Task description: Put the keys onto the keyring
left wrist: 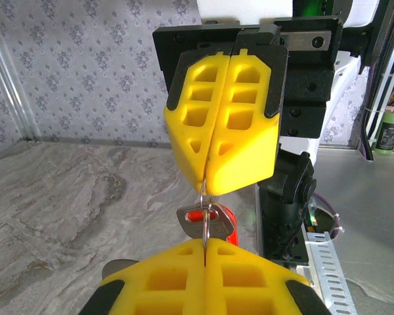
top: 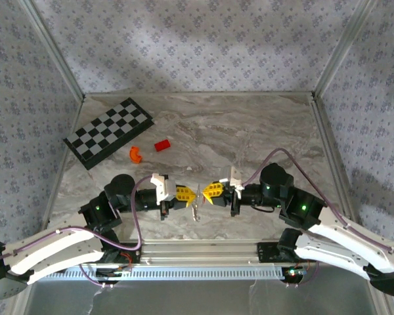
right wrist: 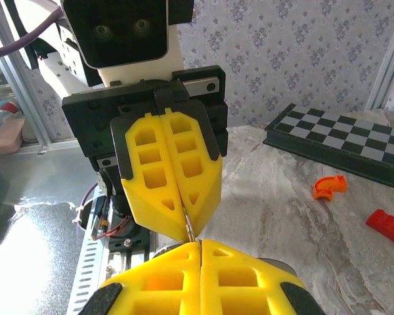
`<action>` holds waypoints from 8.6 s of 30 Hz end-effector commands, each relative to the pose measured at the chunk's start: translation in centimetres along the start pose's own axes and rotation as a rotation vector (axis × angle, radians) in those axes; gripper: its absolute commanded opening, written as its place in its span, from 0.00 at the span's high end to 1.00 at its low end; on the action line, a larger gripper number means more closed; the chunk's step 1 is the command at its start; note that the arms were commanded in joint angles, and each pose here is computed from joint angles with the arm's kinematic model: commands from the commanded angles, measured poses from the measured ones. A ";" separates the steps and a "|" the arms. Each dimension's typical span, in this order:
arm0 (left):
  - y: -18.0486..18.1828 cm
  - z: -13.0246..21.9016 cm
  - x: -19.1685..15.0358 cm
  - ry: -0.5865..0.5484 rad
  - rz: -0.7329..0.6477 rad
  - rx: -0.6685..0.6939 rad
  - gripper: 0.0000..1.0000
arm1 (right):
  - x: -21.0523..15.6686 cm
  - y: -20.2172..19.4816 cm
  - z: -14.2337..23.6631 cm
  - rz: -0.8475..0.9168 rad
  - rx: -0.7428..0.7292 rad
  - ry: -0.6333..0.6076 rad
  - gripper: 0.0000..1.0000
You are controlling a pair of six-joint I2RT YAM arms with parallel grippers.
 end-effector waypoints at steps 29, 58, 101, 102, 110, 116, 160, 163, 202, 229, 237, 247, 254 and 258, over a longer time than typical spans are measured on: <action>-0.2 0.3 2.4 -0.083 -0.033 -0.009 1.00 | 0.7 0.2 -0.1 -0.007 0.035 -0.041 1.00; -0.2 0.3 2.3 -0.078 -0.033 -0.009 1.00 | 0.9 0.7 0.2 -0.002 0.062 -0.046 1.00; -0.4 0.5 2.6 -0.114 -0.021 -0.019 1.00 | 0.3 0.2 0.4 -0.015 0.025 -0.088 1.00; -0.4 0.5 2.6 -0.124 -0.019 -0.019 1.00 | 0.4 0.2 0.4 -0.018 0.026 -0.102 1.00; -0.5 0.3 2.7 -0.181 0.004 -0.033 1.00 | 0.4 0.3 0.6 -0.031 0.020 -0.187 1.00; -0.3 0.0 2.7 -0.180 0.012 -0.033 1.00 | 0.4 0.3 0.9 -0.022 0.007 -0.233 1.00; -0.4 0.0 2.9 -0.166 0.005 -0.043 1.00 | 0.1 0.3 0.7 0.017 0.005 -0.235 1.00; -0.4 -0.1 2.9 -0.161 0.007 -0.043 1.00 | 0.2 0.4 0.6 0.017 0.013 -0.237 1.00; -0.4 -1.6 2.3 0.030 0.058 -0.110 1.00 | -0.8 1.1 -0.1 0.049 0.100 -0.051 1.00; -0.9 -1.4 3.2 0.012 0.067 -0.158 1.00 | -1.8 1.5 -0.2 0.061 0.158 0.037 1.00; -0.9 -1.0 3.2 -0.004 0.063 -0.141 1.00 | -2.3 1.9 -0.1 0.099 0.156 0.047 1.00; -1.0 -0.8 3.1 -0.012 0.062 -0.132 1.00 | -2.8 2.3 -0.4 0.153 0.148 0.079 1.00; -0.9 -0.7 3.0 -0.015 0.060 -0.128 1.00 | -2.8 2.0 -0.2 0.186 0.093 0.063 1.00; -0.9 -0.7 3.1 -0.020 0.057 -0.125 1.00 | -2.7 2.0 0.1 0.201 0.076 0.046 1.00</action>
Point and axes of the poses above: each hand's point on the last joint's axis, 136 mm out from that joint toward the fingers, its own z axis back along the fingers, its own y axis along the line the jaws close on, x = y × z, the point moved 6 cm from there along z, back along the fingers, and after that the axes turned 3 degrees about -z, right-handed, at the moved point
